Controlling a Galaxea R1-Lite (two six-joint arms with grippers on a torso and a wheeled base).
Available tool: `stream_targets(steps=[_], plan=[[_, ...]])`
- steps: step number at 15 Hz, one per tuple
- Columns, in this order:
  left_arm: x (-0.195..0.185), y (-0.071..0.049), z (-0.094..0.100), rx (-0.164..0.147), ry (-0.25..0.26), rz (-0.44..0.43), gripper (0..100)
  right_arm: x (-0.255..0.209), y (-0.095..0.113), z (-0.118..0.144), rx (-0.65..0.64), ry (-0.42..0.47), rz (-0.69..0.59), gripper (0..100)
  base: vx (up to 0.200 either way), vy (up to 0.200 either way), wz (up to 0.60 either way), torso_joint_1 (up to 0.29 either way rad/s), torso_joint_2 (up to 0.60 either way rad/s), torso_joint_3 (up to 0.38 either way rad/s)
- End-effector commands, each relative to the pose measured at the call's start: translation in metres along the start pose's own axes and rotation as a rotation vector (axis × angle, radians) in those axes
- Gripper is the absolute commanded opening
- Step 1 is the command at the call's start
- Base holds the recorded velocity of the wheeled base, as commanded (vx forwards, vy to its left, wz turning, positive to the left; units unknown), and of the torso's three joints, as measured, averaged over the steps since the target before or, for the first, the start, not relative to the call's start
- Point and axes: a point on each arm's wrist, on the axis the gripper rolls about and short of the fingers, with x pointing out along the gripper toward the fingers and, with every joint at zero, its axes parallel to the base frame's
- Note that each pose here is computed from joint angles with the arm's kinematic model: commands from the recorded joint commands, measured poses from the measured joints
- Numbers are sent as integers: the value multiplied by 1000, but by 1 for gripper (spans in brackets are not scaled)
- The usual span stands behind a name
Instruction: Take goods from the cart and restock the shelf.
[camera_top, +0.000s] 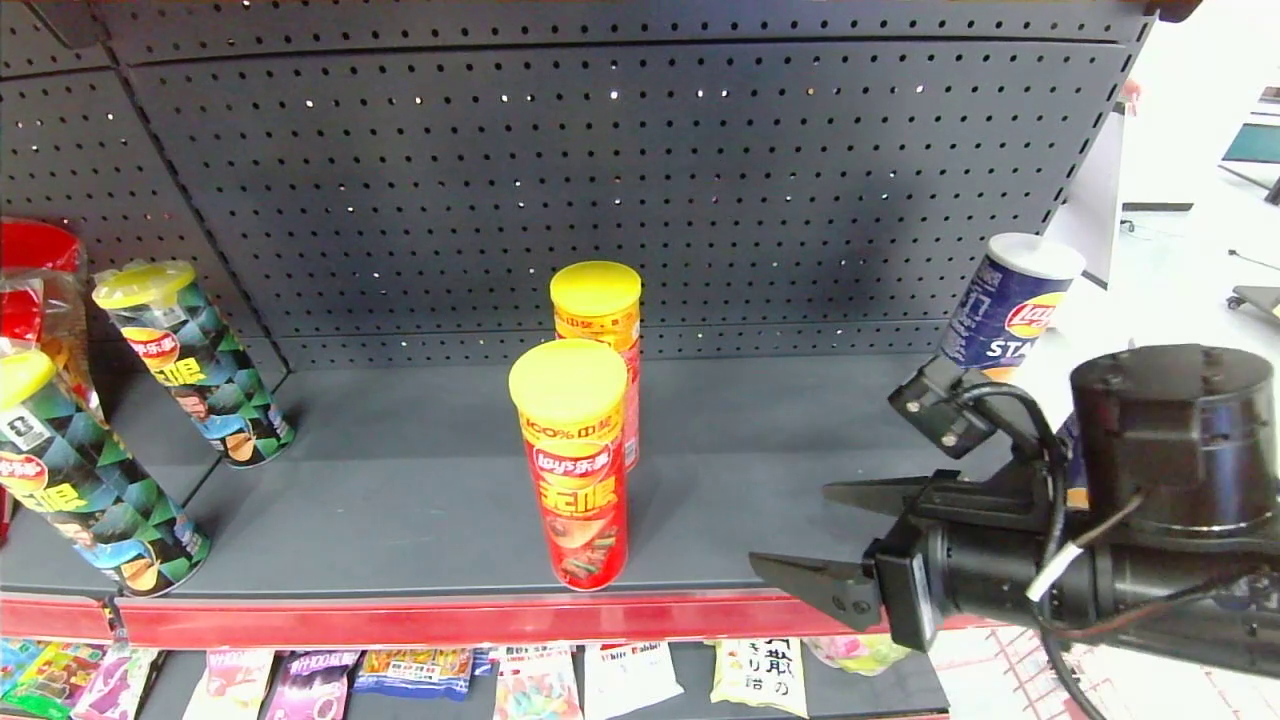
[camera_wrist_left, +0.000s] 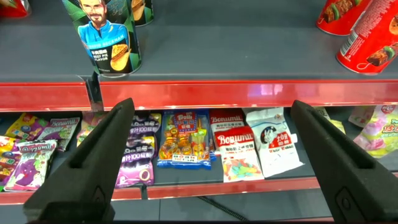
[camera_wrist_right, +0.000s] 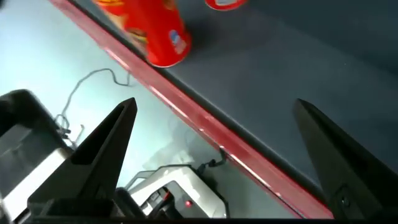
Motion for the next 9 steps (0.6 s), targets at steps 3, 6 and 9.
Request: stream_targets(steps=[3, 6, 9], plan=[[0, 0, 0, 0, 1, 0, 100, 34, 3, -6, -10, 81, -37, 100, 0, 0, 0, 0, 0, 0], [0, 0, 0, 0, 1, 0, 100, 50, 13, -9, -29, 99, -45, 100, 0, 0, 0, 0, 0, 0], [0, 0, 0, 0, 1, 0, 100, 65, 14, -8, -30, 98, -65, 100, 0, 0, 0, 0, 0, 0]])
